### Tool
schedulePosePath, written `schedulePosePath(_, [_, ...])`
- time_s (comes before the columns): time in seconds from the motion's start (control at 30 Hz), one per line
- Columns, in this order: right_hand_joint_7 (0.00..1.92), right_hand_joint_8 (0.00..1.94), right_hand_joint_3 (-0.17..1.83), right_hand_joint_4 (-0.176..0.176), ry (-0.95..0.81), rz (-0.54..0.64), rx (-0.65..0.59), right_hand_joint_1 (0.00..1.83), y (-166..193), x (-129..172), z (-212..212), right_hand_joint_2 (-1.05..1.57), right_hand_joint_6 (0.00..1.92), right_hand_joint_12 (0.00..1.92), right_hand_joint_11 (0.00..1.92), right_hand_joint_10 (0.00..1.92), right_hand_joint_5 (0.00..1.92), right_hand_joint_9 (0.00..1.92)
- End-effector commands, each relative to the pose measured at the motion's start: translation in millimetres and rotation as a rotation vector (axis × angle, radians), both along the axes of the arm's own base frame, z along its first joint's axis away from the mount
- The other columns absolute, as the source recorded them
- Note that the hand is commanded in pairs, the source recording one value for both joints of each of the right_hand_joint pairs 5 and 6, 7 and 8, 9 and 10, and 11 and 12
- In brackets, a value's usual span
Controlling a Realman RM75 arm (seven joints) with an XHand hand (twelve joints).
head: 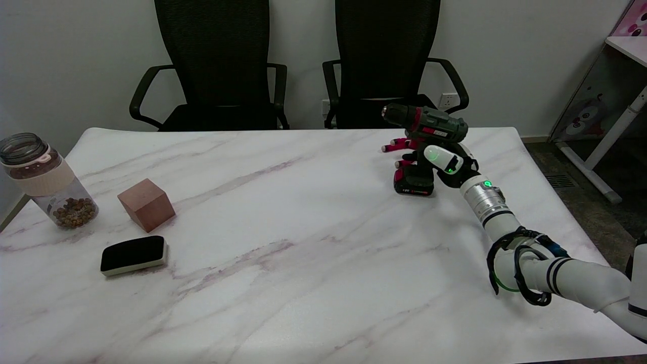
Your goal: Pick up the power screwdriver.
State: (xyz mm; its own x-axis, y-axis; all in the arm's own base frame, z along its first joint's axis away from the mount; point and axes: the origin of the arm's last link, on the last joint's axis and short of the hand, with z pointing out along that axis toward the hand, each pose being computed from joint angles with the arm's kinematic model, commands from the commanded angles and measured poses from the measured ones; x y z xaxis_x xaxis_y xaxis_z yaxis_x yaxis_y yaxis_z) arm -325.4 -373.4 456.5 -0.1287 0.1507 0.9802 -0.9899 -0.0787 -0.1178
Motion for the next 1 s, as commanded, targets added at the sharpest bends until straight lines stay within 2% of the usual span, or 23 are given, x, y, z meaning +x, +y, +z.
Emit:
schedulePosePath(0.03, [0.28, 0.28, 1.03, 0.176, -0.012, -0.002, 0.005, 1.05, -0.1, -0.7, -1.0, -0.41, 0.28, 0.84, 0.84, 0.69, 0.28, 0.69])
schedulePosePath(0.67, [0.32, 0.32, 1.24, 0.176, 0.006, -0.013, 0.004, 1.09, -1.1, -0.5, 2.1, -0.38, 0.32, 0.89, 0.89, 0.80, 0.32, 0.80])
schedulePosePath(1.0, [0.53, 0.53, 1.37, 0.176, 0.016, -0.013, 0.005, 1.18, -0.9, 0.0, 4.1, -0.44, 0.53, 0.90, 0.90, 0.91, 0.53, 0.91])
